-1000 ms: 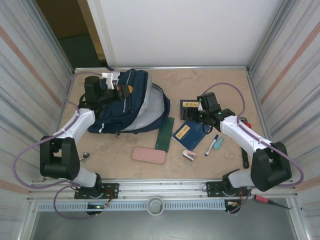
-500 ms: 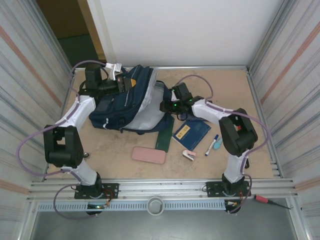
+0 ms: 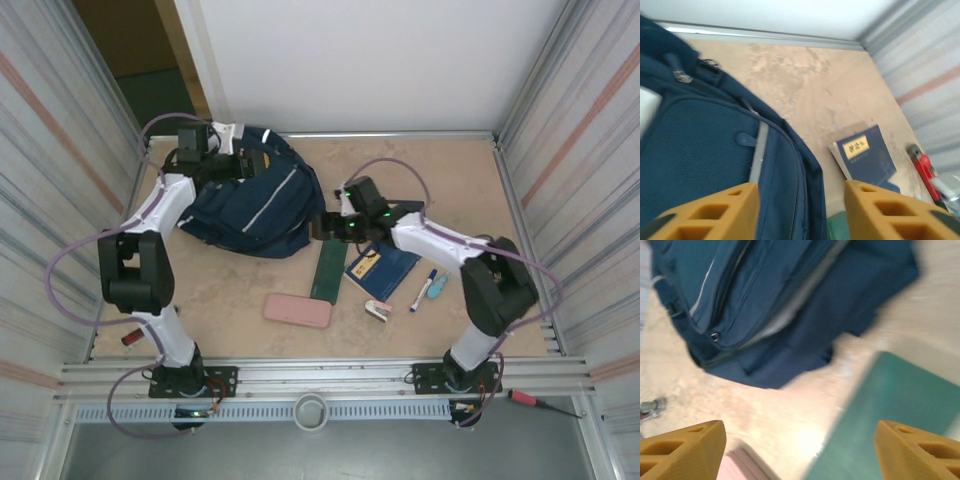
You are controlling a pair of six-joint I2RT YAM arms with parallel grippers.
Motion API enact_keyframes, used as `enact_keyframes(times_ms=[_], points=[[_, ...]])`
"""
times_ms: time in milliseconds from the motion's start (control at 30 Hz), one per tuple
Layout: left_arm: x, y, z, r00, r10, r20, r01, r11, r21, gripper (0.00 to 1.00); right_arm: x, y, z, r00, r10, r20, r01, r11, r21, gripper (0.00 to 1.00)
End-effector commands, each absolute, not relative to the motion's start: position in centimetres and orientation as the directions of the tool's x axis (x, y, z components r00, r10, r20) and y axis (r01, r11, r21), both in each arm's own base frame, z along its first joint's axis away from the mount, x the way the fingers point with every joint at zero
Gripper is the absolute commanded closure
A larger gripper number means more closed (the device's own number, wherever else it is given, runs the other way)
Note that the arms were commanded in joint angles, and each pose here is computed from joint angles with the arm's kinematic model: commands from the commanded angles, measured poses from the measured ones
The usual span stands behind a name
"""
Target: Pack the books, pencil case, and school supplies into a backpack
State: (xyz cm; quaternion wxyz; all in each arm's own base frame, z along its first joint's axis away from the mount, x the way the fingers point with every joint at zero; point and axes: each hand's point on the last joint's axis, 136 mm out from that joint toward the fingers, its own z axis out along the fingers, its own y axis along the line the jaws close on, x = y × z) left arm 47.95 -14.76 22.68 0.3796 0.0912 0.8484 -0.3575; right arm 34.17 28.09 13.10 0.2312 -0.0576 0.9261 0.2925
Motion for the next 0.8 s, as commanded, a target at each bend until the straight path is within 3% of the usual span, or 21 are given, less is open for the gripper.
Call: enact_keyframes(times_ms=[0,100,233,433,767], points=[[46.0,-13.3,24.7,-0.648,-0.215,-0.731,0.320,0.794,-0.517,0.41,34.4,19.4,12.8,-0.880,0.079,-0.468,-0.114,0.922,0.371,0.21],[43.1,-16.6,24.5,-0.622,-0.215,-0.753,0.338,0.793,-0.506,0.27,35.0,13.8,12.4,-0.865,0.218,-0.452,0.021,0.915,0.402,0.15],[39.0,-24.6,21.6,-0.685,-0.096,-0.723,0.410,0.770,-0.490,0.24,37.7,7.4,12.1,-0.806,0.414,-0.423,0.196,0.861,0.470,0.00],[37.2,-33.2,16.6,-0.756,0.030,-0.654,0.440,0.763,-0.474,0.26,42.4,3.8,9.7,-0.793,0.507,-0.338,0.290,0.802,0.522,0.01],[41.0,-39.9,10.3,-0.819,0.081,-0.568,0.392,0.801,-0.452,0.26,43.6,4.2,4.9,-0.868,0.445,-0.219,0.301,0.824,0.480,0.10]])
